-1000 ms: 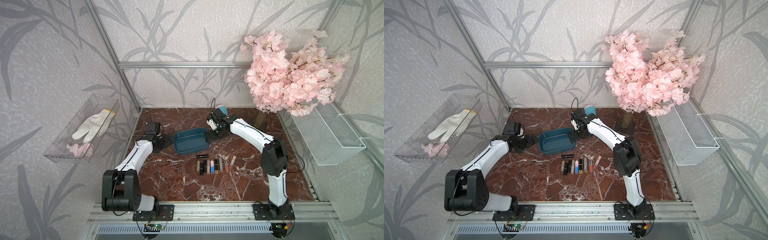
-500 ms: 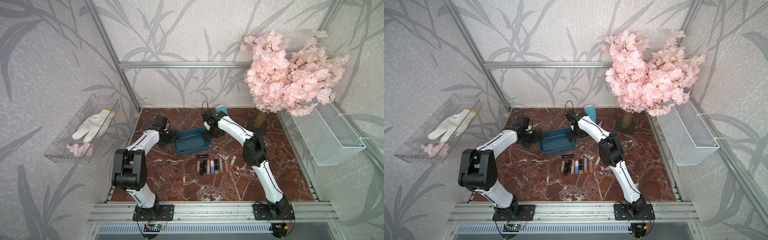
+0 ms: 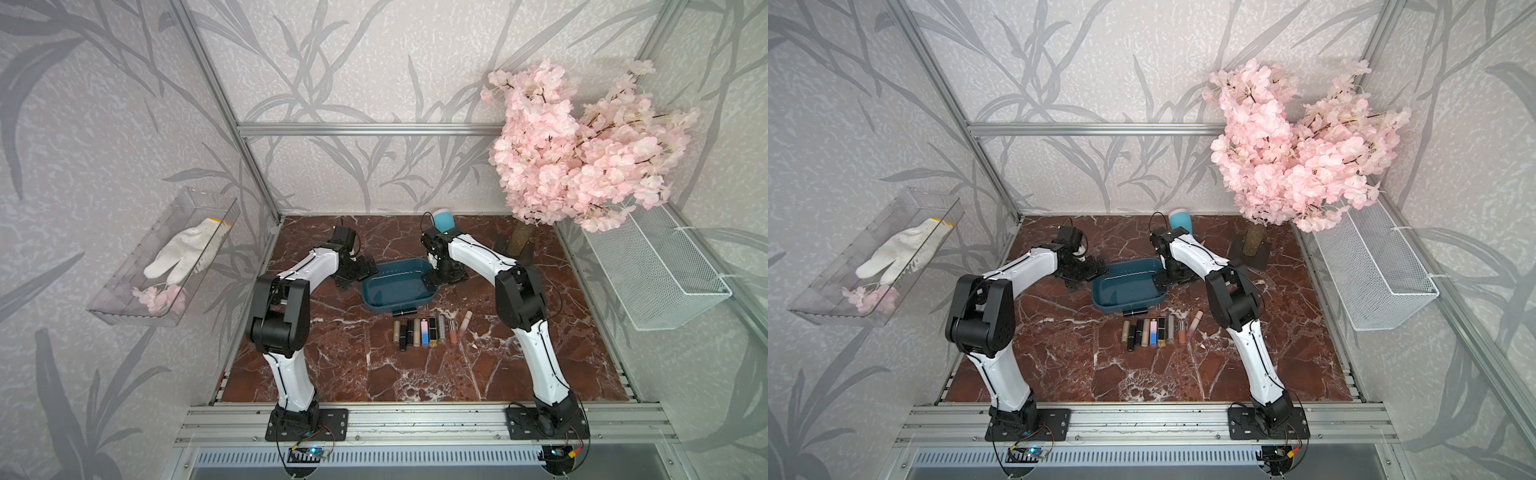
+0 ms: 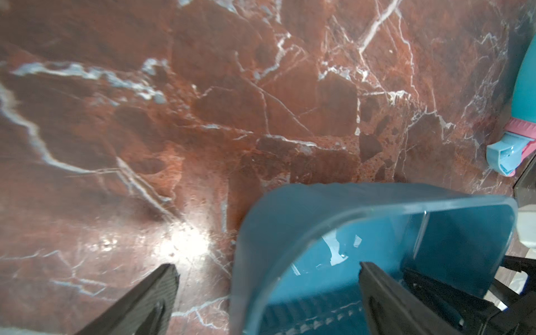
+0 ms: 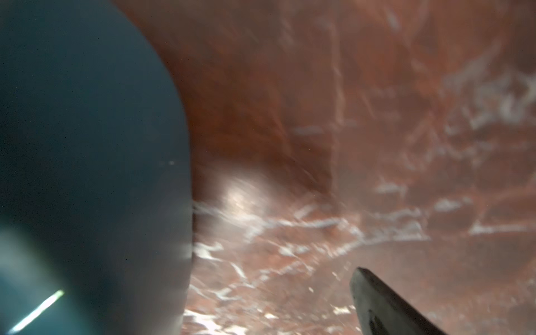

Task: Put the lipstick into the storage box
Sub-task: Move the storage box to the center of the board.

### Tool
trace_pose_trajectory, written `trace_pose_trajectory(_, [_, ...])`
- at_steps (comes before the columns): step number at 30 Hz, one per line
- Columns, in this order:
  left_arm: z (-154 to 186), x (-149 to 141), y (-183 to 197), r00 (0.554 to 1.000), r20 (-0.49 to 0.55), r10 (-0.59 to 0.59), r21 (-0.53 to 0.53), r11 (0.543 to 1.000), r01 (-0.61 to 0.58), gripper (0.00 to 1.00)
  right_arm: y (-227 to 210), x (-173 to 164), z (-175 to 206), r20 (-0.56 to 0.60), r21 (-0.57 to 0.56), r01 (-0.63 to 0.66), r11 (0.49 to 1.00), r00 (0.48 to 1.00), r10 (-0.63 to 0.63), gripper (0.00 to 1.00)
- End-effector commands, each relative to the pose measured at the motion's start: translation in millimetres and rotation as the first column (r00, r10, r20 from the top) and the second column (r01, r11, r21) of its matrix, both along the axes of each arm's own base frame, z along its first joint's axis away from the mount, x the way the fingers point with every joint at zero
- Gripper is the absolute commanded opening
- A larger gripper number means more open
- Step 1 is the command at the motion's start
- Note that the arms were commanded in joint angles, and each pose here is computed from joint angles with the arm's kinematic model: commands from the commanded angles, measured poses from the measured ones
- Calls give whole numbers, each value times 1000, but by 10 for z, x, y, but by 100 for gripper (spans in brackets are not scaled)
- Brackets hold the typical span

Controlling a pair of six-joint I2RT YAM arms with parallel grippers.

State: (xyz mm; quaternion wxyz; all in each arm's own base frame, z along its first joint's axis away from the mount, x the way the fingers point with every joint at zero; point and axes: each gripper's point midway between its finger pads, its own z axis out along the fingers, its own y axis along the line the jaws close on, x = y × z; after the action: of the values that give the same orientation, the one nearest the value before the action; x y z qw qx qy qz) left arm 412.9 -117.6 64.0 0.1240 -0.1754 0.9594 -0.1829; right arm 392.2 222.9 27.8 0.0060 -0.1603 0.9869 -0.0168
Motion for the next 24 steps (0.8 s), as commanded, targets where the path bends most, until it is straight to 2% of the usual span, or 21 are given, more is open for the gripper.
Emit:
trace_pose_trajectory(1, [13, 27, -116, 1000, -6, -29, -8, 1000, 29, 100, -177, 10, 274, 69, 17, 39, 999, 997, -40, 99])
trace_pose_trajectory(9, [-21, 31, -372, 997, -11, -78, -21, 997, 78, 100, -524, -185, 256, 56, 8, 112, 994, 992, -113, 99])
trace_pose_trajectory(20, [36, -34, -438, 995, -4, -97, -17, 995, 97, 100, -636, -369, 253, 44, 11, 191, 982, 981, -191, 99])
trace_pose_trajectory(24, [114, -53, -433, 995, 21, -102, -16, 995, 102, 100, -592, -348, 341, 99, 79, 195, 978, 974, -202, 99])
